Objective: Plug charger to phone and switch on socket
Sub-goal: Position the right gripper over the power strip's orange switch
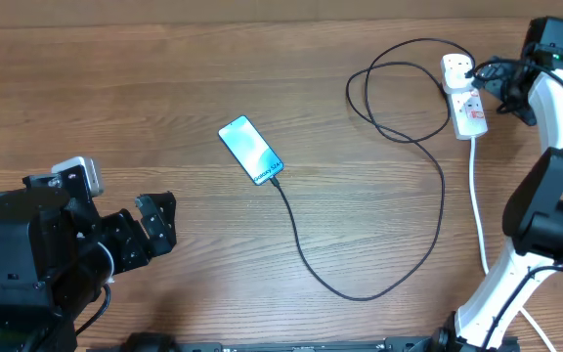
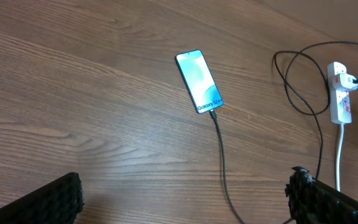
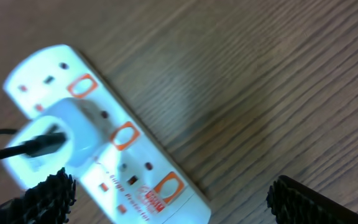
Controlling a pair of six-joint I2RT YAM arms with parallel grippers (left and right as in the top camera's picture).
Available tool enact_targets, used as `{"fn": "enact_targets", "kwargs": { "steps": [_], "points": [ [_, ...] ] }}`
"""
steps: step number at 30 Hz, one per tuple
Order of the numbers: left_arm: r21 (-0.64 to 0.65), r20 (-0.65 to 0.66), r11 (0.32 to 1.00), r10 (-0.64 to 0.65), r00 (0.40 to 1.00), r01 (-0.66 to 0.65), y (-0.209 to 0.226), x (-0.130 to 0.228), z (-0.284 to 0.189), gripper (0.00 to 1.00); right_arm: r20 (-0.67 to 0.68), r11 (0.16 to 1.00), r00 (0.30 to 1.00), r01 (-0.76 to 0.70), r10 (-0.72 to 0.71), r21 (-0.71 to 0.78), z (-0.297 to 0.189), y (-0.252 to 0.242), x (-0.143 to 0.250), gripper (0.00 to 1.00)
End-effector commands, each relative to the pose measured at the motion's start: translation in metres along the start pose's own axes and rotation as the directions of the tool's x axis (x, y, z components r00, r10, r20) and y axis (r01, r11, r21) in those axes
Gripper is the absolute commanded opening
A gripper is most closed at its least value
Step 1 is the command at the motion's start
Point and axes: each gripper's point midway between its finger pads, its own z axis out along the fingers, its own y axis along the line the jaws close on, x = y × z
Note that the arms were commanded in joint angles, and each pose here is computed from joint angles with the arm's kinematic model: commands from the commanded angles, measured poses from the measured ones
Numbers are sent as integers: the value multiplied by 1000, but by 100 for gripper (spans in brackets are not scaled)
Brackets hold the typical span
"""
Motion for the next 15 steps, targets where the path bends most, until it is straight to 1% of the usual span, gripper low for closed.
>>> {"fn": "enact_targets", "kwargs": {
  "steps": [1, 5, 15],
  "points": [
    [-7, -4, 1000, -15, 1000, 15, 2, 1, 1, 100, -9, 999, 1000, 3, -3, 47, 17, -11, 1, 100],
    [-7, -4, 1000, -15, 1000, 15, 2, 1, 1, 100, -24, 999, 1000, 5, -4, 52, 31, -11, 6, 100],
    [-7, -4, 1000, -15, 1000, 15, 2, 1, 1, 100, 15, 998, 1000, 0, -1, 70, 50, -12, 0, 100]
  ]
}}
